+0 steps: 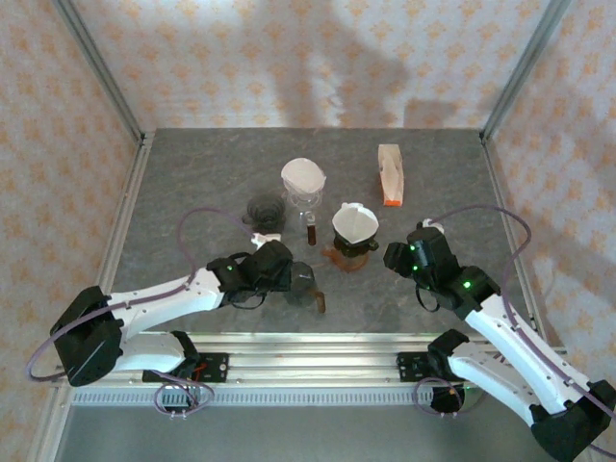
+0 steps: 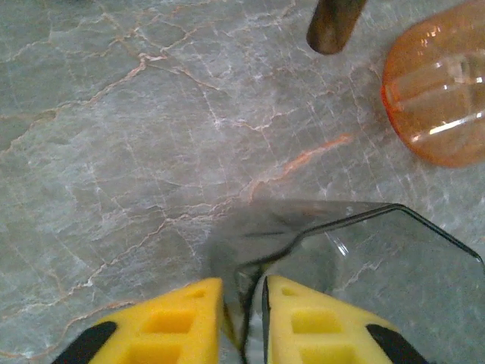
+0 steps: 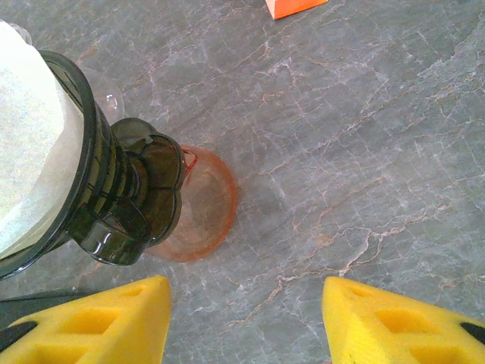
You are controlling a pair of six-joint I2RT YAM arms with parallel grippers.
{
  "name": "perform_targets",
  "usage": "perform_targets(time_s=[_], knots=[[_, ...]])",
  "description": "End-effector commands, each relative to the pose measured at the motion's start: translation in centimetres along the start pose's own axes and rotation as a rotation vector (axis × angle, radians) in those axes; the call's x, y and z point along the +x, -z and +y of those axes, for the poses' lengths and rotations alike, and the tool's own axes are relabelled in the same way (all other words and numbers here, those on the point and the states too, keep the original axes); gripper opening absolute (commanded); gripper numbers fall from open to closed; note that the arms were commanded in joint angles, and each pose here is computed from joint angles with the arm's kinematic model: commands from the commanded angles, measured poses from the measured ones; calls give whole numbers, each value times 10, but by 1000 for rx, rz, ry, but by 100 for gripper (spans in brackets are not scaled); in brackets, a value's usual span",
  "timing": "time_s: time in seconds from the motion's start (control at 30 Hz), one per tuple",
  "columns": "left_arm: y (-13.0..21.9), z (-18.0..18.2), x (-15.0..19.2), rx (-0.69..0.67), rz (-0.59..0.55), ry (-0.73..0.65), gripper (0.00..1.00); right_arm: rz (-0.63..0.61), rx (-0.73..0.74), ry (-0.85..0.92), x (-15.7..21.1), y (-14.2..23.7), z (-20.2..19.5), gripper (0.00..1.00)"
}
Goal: Place the coffee filter in the dripper
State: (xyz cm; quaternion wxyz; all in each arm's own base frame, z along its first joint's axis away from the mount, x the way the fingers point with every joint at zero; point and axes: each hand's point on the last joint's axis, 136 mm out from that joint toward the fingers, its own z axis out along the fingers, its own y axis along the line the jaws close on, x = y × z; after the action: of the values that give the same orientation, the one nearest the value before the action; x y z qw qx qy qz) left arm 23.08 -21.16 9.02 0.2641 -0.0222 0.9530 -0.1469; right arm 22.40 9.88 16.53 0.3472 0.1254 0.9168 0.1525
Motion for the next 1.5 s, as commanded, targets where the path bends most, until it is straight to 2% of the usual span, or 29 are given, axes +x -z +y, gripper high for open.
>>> perform_targets(time_s=[0.0,0.13,0.23,0.3,0.43,0.63,0.77,0.9,0.97,1.07,1.17,1.23,1.37,1.47], knots=[[6,0,-5,-18,-10,-27,30,-21,34,-15,-2,1,-9,56],[11,-2,-5,-8,-9,-28,46,-27,32,-19,-3,1,-8,56],[27,-8,-19,34,-60,5,54,-30,26,-21,-3,2,-7,57],[40,-6,-36,72,-108,60,54,-32,19,-24,-4,2,-6,57],[41,26,-77,99,-166,242,53,-30,11,-31,-3,1,-6,58],[8,63,-139,97,-209,404,49,-26,5,-38,-1,0,-5,58],[-14,73,-170,79,-248,445,48,-29,16,-28,-1,2,-7,58],[-33,78,-178,28,-223,443,47,-35,23,-20,-2,5,-10,58],[-40,83,-176,-6,-206,455,42,-39,28,-19,-2,6,-12,59],[-44,90,-172,-55,-183,453,36,-45,30,-16,-2,7,-13,59],[-41,94,-170,-88,-167,452,34,-45,31,-17,-2,5,-13,59],[-34,95,-171,-92,-184,451,36,-47,29,-18,-2,5,-13,59],[-20,96,-169,-99,-199,470,49,-47,32,-18,-1,3,-13,59],[-14,93,-168,-83,-224,503,51,-44,31,-20,0,0,-13,59]])
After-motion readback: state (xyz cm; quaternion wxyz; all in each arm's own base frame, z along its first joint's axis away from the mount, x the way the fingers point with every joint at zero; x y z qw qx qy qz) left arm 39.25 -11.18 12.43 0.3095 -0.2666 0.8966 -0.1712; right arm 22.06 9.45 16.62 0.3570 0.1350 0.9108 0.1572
